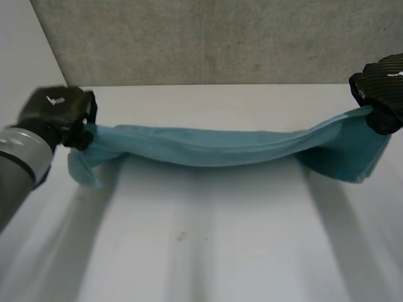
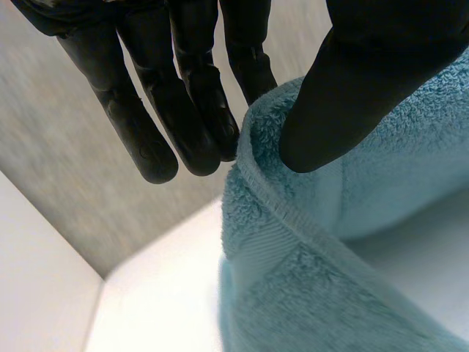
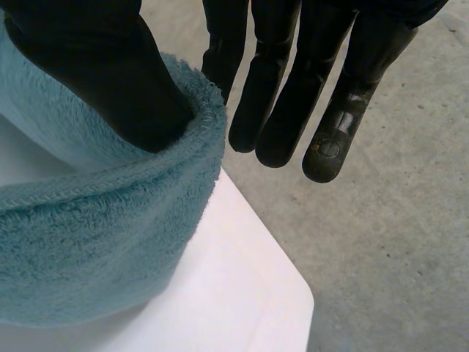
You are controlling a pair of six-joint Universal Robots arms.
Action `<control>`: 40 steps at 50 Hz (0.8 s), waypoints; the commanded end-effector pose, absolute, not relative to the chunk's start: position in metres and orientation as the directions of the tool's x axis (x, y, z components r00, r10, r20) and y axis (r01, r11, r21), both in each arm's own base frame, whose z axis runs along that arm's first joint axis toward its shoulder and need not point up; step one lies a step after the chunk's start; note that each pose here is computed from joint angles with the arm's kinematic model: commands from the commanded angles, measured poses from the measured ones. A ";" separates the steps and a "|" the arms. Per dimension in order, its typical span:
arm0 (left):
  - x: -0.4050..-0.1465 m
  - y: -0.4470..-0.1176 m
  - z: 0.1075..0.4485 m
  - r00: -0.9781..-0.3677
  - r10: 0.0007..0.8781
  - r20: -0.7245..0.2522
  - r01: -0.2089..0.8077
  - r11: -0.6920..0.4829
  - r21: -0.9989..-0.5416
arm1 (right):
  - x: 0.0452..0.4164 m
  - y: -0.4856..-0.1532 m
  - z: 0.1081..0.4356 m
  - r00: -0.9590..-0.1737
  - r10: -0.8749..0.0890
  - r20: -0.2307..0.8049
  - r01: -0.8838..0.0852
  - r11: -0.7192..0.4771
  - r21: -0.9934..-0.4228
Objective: Fold the laundry
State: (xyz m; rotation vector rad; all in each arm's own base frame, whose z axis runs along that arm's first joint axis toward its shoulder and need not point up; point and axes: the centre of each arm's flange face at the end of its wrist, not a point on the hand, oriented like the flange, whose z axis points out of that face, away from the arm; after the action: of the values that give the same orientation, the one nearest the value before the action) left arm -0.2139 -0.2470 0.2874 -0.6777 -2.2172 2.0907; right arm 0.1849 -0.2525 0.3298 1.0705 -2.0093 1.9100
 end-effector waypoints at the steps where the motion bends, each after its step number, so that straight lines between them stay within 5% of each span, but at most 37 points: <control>1: -0.211 -0.241 0.295 -0.895 0.348 -0.280 0.294 -0.012 -0.956 | 0.184 -0.248 0.305 -0.665 -0.494 0.559 -0.665 0.051 -0.745; 8: -0.216 -0.275 0.219 -0.856 0.408 -0.317 0.420 0.192 -0.887 | 0.193 -0.270 0.243 -0.579 -0.623 0.525 -0.748 0.150 -0.647; 11: -0.215 -0.298 0.191 -0.822 0.431 -0.371 0.495 0.220 -0.841 | 0.196 -0.290 0.222 -0.579 -0.624 0.524 -0.761 0.182 -0.623; 16: -0.223 -0.330 0.193 -0.813 0.412 -0.412 0.509 0.158 -0.846 | 0.210 -0.324 0.218 -0.584 -0.535 0.611 -0.770 0.125 -0.626; 18: -0.230 -0.358 0.224 -0.827 0.350 -0.441 0.482 0.037 -0.875 | 0.213 -0.330 0.224 -0.588 -0.506 0.631 -0.768 0.105 -0.632; 23: -0.235 -0.388 0.313 -0.878 0.150 -0.454 0.402 -0.283 -0.871 | 0.230 -0.375 0.312 -0.682 -0.128 0.720 -0.700 -0.170 -0.693; 24: -0.235 -0.389 0.331 -0.889 0.113 -0.445 0.384 -0.346 -0.856 | 0.232 -0.380 0.346 -0.716 -0.012 0.698 -0.666 -0.287 -0.689; 26: -0.234 -0.385 0.369 -0.907 0.042 -0.419 0.351 -0.474 -0.807 | 0.233 -0.377 0.363 -0.734 0.040 0.678 -0.648 -0.344 -0.680; 27: -0.233 -0.378 0.401 -0.923 -0.014 -0.384 0.318 -0.589 -0.743 | 0.234 -0.358 0.415 -0.778 0.165 0.606 -0.596 -0.499 -0.629; 29: -0.229 -0.368 0.437 -0.943 -0.076 -0.324 0.279 -0.710 -0.646 | 0.232 -0.341 0.443 -0.806 0.220 0.550 -0.563 -0.574 -0.595; 31: -0.229 -0.363 0.445 -0.948 -0.082 -0.306 0.265 -0.736 -0.623 | 0.227 -0.325 0.457 -0.822 0.244 0.514 -0.542 -0.611 -0.576; 34: -0.227 -0.363 0.429 -0.942 -0.053 -0.331 0.275 -0.685 -0.674 | 0.228 -0.323 0.439 -0.814 0.197 0.546 -0.545 -0.581 -0.604; 40: -0.224 -0.366 0.359 -0.922 0.039 -0.384 0.317 -0.491 -0.811 | 0.231 -0.320 0.358 -0.740 -0.048 0.670 -0.596 -0.415 -0.688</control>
State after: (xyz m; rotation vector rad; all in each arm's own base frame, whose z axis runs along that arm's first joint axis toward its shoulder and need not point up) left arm -0.2270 -0.3643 0.4229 -0.4858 -1.3193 3.0110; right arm 0.2294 -0.3242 0.4307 0.6361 -1.1512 2.3764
